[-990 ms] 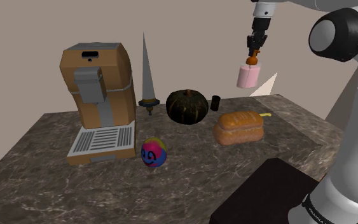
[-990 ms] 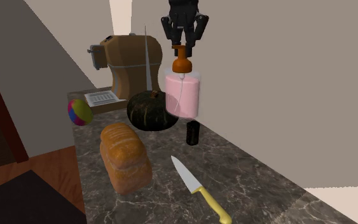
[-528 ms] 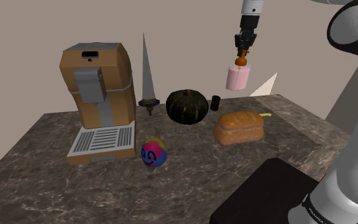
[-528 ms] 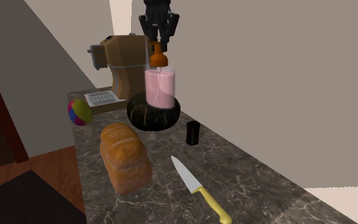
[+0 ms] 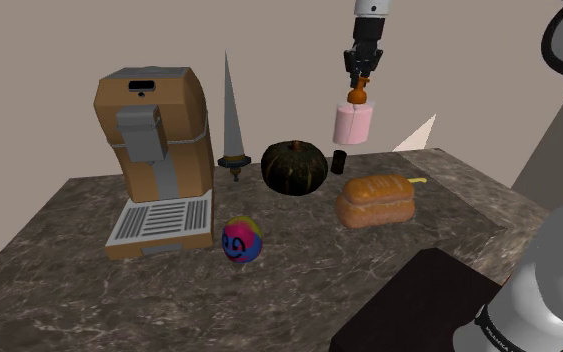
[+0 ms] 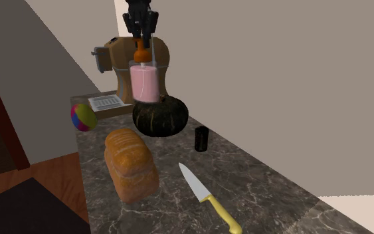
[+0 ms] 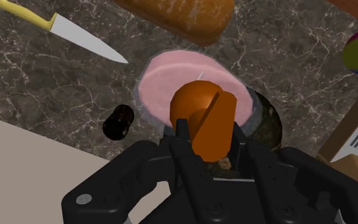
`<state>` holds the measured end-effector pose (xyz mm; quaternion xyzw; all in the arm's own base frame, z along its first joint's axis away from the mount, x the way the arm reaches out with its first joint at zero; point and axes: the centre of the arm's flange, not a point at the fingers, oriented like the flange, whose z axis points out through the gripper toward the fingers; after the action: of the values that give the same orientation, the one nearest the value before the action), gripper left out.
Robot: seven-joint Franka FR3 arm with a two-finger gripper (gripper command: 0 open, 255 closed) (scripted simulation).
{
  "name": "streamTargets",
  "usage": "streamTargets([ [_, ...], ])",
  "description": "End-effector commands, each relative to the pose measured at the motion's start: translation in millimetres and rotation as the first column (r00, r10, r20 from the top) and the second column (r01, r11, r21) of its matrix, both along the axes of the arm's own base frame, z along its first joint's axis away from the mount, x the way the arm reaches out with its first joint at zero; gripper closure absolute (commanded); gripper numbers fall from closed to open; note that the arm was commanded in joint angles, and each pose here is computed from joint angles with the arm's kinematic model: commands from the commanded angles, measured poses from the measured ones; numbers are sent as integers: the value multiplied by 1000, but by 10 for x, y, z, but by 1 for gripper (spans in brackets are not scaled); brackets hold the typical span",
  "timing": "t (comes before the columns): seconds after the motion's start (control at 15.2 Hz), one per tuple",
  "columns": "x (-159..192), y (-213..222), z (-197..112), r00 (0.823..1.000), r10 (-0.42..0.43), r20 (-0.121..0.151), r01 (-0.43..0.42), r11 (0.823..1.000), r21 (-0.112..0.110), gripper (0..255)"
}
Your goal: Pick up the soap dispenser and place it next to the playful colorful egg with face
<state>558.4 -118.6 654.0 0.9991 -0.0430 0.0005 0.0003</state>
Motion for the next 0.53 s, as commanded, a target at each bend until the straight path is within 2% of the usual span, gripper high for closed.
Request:
streamTargets([
  [0.0,13,261,13,1000,-2,0,2,1000,0,255],
  [0.46,105,1176,101,1000,-2,0,2,1000,0,255],
])
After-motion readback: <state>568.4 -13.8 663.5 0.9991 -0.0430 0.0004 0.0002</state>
